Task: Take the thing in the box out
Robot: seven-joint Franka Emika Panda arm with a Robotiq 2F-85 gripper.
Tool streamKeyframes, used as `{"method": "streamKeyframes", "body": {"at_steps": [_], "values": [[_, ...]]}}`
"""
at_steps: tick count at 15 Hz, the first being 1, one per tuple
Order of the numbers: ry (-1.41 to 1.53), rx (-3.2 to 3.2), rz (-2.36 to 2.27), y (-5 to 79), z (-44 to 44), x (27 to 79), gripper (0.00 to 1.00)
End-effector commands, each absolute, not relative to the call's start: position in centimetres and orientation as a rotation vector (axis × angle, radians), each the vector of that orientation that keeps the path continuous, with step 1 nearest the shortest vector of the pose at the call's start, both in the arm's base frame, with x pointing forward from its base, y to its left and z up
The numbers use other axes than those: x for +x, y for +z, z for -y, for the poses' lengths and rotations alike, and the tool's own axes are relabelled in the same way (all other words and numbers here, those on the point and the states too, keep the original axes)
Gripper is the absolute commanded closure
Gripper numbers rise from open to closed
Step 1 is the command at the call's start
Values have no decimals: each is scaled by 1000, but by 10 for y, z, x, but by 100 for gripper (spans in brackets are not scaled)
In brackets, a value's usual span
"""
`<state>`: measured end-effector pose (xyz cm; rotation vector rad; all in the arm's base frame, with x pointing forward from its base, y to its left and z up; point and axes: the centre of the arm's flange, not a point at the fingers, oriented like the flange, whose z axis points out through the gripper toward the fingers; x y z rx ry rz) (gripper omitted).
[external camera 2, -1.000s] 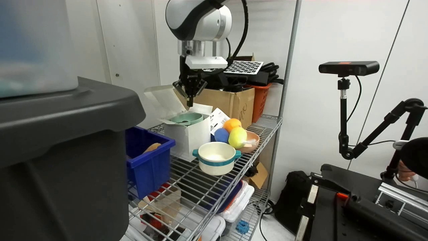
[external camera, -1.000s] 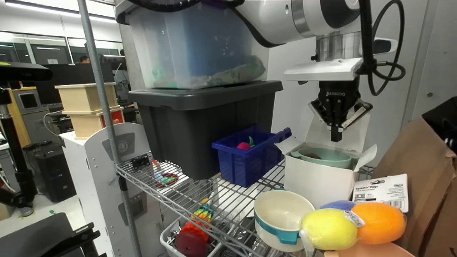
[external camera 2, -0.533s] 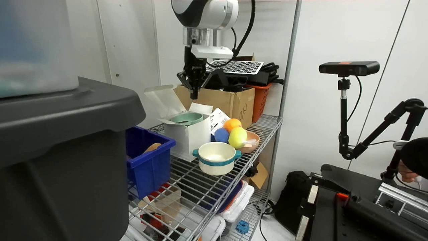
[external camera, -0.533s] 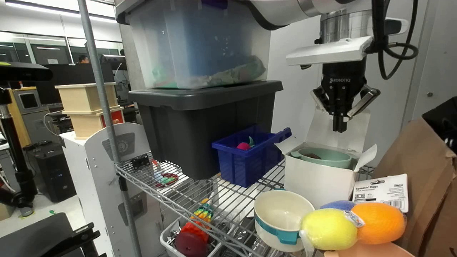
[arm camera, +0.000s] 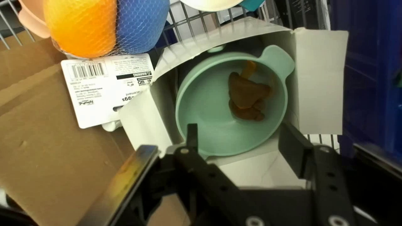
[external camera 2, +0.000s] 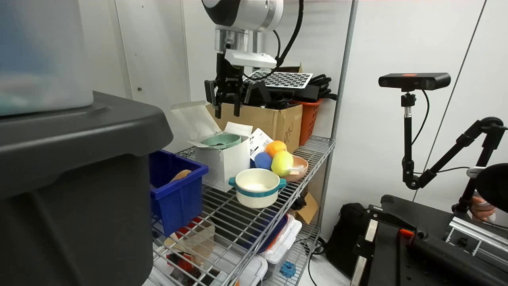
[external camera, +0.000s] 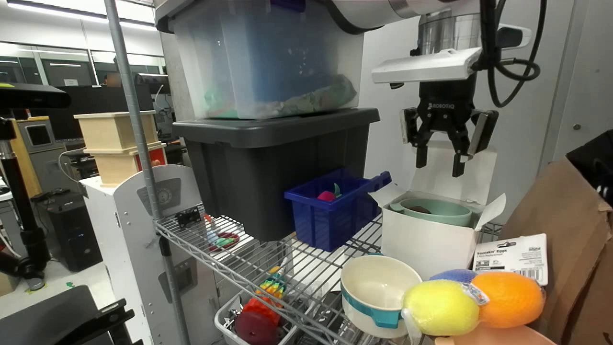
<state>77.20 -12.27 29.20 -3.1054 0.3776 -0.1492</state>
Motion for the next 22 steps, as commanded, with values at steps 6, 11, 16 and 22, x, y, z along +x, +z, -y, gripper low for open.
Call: {"method": "streamKeyframes", "body": {"at_steps": [6,11,16,22], "values": [[-87,-3077,-340,272,101,770,0],[-60,-3079,-335,256,102,771,0],[-42,-3082,-351,244,110,774,0],[-29,-3086,-384,227,124,777,0]]}}
